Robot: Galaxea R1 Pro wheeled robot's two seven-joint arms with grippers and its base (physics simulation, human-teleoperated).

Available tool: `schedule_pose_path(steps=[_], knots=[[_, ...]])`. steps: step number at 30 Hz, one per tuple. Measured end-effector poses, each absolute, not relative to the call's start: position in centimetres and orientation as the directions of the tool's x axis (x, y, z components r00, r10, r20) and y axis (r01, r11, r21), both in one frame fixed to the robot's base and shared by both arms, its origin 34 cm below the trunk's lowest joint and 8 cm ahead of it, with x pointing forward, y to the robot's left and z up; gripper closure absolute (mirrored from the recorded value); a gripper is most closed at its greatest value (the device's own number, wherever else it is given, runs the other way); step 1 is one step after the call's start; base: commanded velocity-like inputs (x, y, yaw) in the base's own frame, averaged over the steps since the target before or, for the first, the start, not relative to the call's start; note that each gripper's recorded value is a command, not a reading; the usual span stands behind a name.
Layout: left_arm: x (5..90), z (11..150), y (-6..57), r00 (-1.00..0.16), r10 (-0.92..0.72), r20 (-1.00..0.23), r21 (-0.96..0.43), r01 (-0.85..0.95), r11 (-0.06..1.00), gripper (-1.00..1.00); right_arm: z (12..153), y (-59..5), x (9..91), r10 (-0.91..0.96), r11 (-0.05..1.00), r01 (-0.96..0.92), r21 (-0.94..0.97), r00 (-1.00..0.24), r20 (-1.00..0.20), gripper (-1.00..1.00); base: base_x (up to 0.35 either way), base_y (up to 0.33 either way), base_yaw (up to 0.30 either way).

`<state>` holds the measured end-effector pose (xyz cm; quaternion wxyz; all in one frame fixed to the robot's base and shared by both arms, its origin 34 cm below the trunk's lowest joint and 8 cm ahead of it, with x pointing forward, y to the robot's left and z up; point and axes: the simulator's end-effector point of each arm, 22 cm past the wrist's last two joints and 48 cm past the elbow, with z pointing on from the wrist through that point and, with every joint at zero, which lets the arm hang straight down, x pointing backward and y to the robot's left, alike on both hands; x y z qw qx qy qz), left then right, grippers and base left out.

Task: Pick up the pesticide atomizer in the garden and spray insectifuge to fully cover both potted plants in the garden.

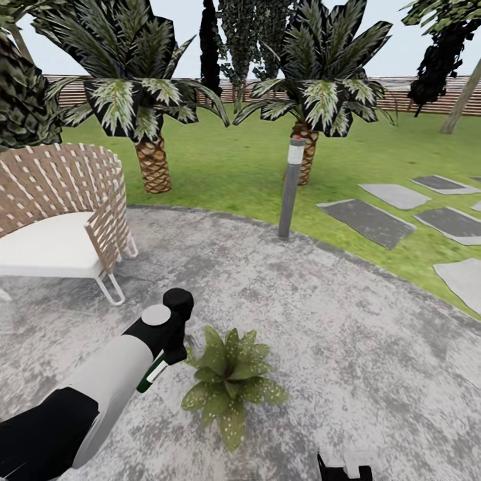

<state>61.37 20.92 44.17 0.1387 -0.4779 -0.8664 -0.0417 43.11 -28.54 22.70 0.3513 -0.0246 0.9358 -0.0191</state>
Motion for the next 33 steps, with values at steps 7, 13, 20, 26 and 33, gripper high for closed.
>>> schedule_pose_path(steps=[7,13,20,26,33], knots=[[61.8,44.8,18.3,-0.491,0.835,0.249,-0.065,0.852,0.520,1.00,22.8,-28.5,43.2,-0.060,0.998,-0.035,-0.052,-0.750,-0.658,-1.00,-0.113,-0.002,0.068],[62.6,45.5,18.1,-0.496,0.835,0.239,-0.052,0.852,0.521,1.00,22.8,-28.9,43.2,-0.062,0.998,-0.032,-0.056,-0.750,-0.659,-1.00,0.001,0.000,0.000],[62.5,45.5,18.0,-0.495,0.835,0.239,-0.053,0.852,0.521,1.00,22.8,-28.9,43.2,-0.061,0.998,-0.032,-0.057,-0.749,-0.659,-1.00,0.224,0.000,0.077],[62.6,45.5,17.9,-0.495,0.836,0.239,-0.052,0.853,0.520,1.00,22.8,-28.8,43.2,-0.060,0.998,-0.032,-0.055,-0.750,-0.659,-1.00,0.010,0.000,0.269],[62.2,45.2,17.8,-0.501,0.830,0.246,-0.051,0.848,0.527,1.00,22.8,-28.9,43.2,-0.061,0.998,-0.031,-0.057,-0.750,-0.659,-1.00,0.000,0.000,0.081]])
